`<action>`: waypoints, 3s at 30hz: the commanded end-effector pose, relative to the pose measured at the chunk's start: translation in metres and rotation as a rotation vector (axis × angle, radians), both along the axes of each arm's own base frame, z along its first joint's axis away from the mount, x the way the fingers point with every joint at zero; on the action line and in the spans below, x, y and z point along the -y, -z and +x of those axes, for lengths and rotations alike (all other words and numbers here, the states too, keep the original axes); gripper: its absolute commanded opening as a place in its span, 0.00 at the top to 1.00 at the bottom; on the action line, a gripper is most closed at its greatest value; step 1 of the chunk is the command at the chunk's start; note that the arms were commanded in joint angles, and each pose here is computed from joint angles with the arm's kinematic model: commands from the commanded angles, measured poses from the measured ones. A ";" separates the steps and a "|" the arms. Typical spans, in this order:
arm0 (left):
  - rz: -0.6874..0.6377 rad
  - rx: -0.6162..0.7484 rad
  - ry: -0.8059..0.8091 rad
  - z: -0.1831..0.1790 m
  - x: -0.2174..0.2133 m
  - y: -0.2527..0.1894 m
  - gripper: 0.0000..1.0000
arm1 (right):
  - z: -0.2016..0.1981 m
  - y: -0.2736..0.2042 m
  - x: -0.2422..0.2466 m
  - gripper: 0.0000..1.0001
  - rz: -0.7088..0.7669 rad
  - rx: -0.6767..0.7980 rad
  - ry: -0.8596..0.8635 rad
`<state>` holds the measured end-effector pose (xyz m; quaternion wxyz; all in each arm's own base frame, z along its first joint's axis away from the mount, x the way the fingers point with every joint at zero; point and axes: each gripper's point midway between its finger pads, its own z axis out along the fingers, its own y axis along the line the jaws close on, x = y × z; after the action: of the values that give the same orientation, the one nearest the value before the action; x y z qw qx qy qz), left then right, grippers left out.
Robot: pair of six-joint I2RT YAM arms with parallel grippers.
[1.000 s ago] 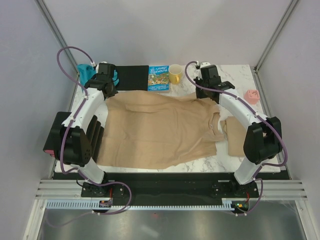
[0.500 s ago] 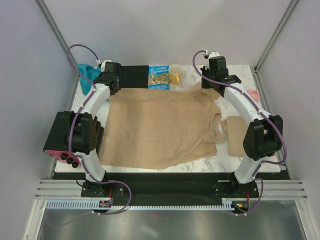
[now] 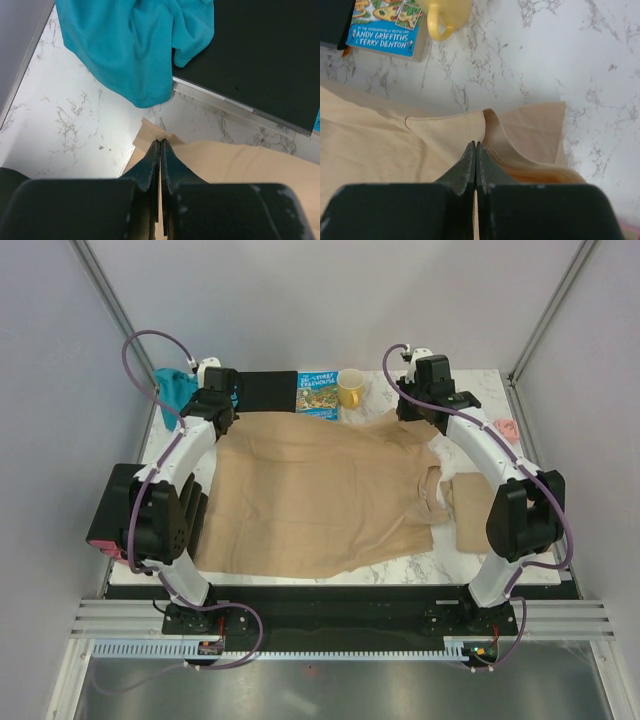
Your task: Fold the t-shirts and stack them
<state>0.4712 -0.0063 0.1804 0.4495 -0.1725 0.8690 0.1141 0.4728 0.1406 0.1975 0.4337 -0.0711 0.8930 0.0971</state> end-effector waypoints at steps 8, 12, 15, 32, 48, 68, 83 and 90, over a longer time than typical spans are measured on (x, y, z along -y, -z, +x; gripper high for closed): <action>-0.025 -0.111 0.026 -0.045 0.025 0.004 0.98 | -0.062 0.018 -0.034 1.00 0.082 -0.112 -0.098; -0.010 -0.009 0.040 -0.027 0.028 -0.007 0.98 | -0.061 0.003 -0.022 1.00 0.073 -0.036 -0.036; 0.026 0.080 0.004 -0.004 0.023 -0.023 0.98 | -0.051 -0.007 -0.018 1.00 0.065 0.007 -0.001; 0.111 0.184 0.023 0.068 0.024 -0.048 0.98 | 0.029 -0.030 0.002 1.00 0.032 0.128 0.072; 0.093 0.122 0.022 0.049 0.016 -0.032 0.98 | 0.027 -0.045 0.012 1.00 0.014 0.132 0.045; 0.034 0.008 0.078 -0.050 0.026 -0.011 0.98 | -0.081 0.005 -0.024 1.00 0.043 -0.059 -0.043; 0.075 -0.210 0.131 -0.065 0.043 0.036 0.98 | -0.116 0.026 -0.023 1.00 0.042 -0.149 -0.035; 0.122 -0.274 0.096 -0.072 0.033 0.048 0.98 | -0.137 0.068 -0.035 1.00 0.036 -0.275 -0.068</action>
<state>0.3965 -0.0431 0.1275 0.3409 -0.0660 0.9254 0.1518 0.3502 0.1672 0.1497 0.3388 -0.0789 0.9287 0.1287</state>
